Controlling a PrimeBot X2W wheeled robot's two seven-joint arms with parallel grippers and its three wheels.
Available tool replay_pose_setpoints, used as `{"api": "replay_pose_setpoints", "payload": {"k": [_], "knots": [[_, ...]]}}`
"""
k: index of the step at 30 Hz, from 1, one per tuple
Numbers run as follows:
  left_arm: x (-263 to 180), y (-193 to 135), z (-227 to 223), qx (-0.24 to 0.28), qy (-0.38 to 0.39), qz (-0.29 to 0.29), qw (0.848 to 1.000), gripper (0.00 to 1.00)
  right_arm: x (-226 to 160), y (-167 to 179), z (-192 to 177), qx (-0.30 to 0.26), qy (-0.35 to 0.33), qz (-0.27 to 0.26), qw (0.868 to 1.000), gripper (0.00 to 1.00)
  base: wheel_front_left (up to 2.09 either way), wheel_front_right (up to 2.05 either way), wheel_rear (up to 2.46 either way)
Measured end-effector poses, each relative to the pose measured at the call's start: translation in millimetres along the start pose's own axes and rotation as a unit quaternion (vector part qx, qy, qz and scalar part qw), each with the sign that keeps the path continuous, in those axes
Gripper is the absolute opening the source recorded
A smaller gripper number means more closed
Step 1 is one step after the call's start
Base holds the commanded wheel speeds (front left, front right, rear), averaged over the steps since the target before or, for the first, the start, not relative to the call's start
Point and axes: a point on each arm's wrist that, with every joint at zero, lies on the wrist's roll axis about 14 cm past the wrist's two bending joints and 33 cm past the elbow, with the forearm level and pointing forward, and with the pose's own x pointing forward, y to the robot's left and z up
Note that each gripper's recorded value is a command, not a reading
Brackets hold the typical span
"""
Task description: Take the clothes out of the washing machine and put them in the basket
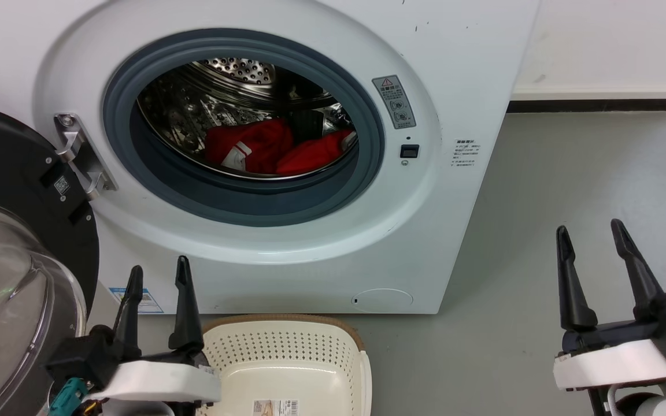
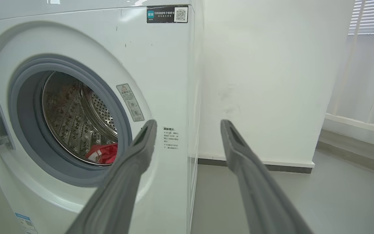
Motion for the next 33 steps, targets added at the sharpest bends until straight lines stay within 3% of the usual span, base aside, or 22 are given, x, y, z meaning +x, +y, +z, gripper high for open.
{"api": "replay_pose_setpoints", "payload": {"k": [10,17,33], "knots": [[-9.1,-1.8,-27.6,0.055,0.039,-0.027,0.997,1.0,-9.5,1.1,-16.6,-0.035,0.025,0.005,0.999,1.0,0.0,0.0,0.0],[-13.0,-6.6,-35.7,0.086,0.047,-0.046,0.994,1.0,-33.2,-3.7,-65.0,-0.012,0.102,-0.006,0.995,1.0,0.0,0.0,0.0],[-19.4,-18.1,-52.3,0.162,0.06,-0.084,0.981,1.0,-35.0,-4.9,-68.4,-0.02,0.1,-0.005,0.995,1.0,0.0,0.0,0.0]]}}
